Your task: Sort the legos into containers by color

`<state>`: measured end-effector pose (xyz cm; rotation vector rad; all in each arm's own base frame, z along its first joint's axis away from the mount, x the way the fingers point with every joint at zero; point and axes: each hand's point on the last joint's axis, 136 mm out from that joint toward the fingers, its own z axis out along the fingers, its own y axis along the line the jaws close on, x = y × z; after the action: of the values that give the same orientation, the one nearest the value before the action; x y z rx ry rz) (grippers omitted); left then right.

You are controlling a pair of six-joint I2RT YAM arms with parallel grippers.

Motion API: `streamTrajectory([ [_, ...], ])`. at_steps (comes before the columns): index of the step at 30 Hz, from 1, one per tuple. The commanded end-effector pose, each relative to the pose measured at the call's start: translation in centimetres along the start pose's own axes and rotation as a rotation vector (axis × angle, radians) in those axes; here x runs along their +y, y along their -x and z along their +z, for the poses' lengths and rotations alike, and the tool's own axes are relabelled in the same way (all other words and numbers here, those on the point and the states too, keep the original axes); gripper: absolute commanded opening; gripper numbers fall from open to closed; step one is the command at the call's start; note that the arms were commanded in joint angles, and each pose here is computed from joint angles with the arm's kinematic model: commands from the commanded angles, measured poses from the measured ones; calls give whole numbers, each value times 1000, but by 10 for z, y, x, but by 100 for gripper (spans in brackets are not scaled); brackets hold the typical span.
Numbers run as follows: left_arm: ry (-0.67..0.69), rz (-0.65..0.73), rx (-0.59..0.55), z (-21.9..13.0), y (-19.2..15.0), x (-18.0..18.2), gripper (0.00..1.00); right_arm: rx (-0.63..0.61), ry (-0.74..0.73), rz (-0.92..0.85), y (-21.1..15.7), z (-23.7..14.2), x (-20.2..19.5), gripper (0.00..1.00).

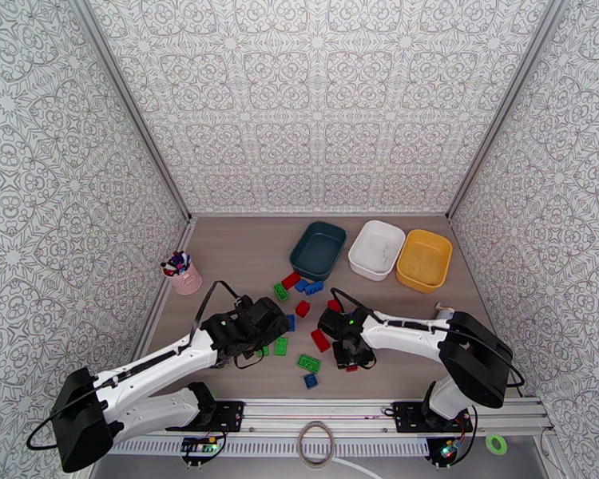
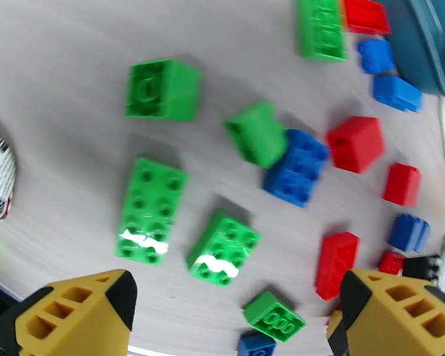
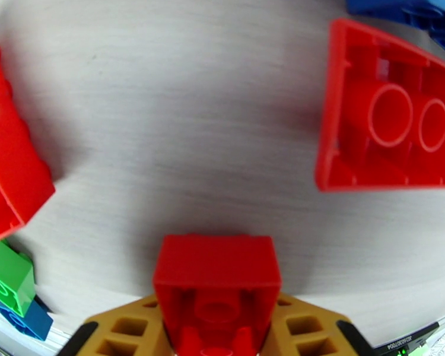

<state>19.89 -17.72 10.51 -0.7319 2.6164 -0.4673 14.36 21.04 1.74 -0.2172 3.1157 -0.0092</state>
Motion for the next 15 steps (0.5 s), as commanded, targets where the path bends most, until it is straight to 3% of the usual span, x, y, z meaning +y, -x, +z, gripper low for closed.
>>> streamTrajectory([
  [1, -97, 83, 42, -3, -3, -26, 96, -70, -2, 18, 9, -21, -1, 37],
  [5, -116, 92, 112, 4, -4, -29, 90, -137, -5, 23, 21, -43, -2, 37],
  [9, -166, 130, 61, -5, 12, -47, 91, -218, 35, 38, 46, -73, 0, 39],
  [15, -261, 189, 42, -8, 40, -92, 89, -312, 85, 151, 103, -118, -26, 39],
])
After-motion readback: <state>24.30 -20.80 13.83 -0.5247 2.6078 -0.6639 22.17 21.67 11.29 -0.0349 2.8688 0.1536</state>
